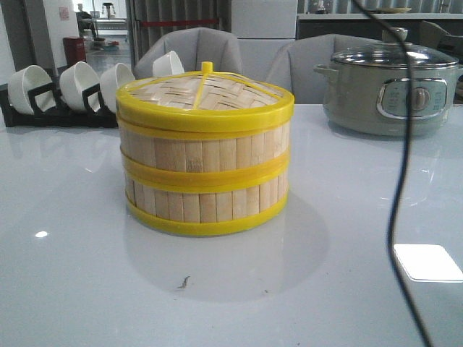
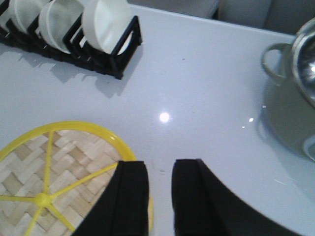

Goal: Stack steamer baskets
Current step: 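Release the knob and withdraw the right gripper from the lid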

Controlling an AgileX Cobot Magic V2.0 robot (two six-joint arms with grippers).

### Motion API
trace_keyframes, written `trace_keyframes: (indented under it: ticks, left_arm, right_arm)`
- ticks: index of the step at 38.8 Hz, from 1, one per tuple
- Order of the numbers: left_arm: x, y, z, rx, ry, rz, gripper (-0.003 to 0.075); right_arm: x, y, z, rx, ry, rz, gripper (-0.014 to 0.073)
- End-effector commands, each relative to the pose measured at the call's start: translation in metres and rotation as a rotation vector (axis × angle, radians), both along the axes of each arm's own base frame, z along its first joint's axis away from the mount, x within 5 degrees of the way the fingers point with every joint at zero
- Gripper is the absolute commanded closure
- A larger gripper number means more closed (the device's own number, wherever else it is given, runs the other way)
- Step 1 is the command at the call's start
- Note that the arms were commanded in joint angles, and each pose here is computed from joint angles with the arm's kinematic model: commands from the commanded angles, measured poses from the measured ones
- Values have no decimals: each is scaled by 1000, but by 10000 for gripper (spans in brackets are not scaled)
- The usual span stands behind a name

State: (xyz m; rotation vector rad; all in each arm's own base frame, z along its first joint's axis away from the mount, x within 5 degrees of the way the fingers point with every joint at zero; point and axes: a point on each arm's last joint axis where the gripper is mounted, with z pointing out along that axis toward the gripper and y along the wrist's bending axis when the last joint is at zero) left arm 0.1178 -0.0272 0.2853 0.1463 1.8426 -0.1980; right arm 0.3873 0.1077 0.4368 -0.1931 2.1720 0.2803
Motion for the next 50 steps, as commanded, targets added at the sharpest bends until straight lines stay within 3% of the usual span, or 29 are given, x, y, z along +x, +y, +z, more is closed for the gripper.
trace_keyframes:
  ticks: [1,10,20,36,50]
  left_arm:
    - [2,-1,17,-38,-112,-6,634]
    - [2,-1,17,-38,-112,-6,634]
    - [2,-1,17,-38,-112,-6,634]
    - [2,-1,17,-38,-112,-6,634]
    - [2,-1,17,-38,-112,-6,634]
  right_arm:
    - [-33,-33,39,27,-187,-68,341]
    - [-94,-86,18,39,-312,-218,341]
    - [-175,-115,-26,38,-446,-339,341]
    - [-262,-123,-115,27,-557,-430,341]
    - [-286,-120,-162,18,-588,-431,341]
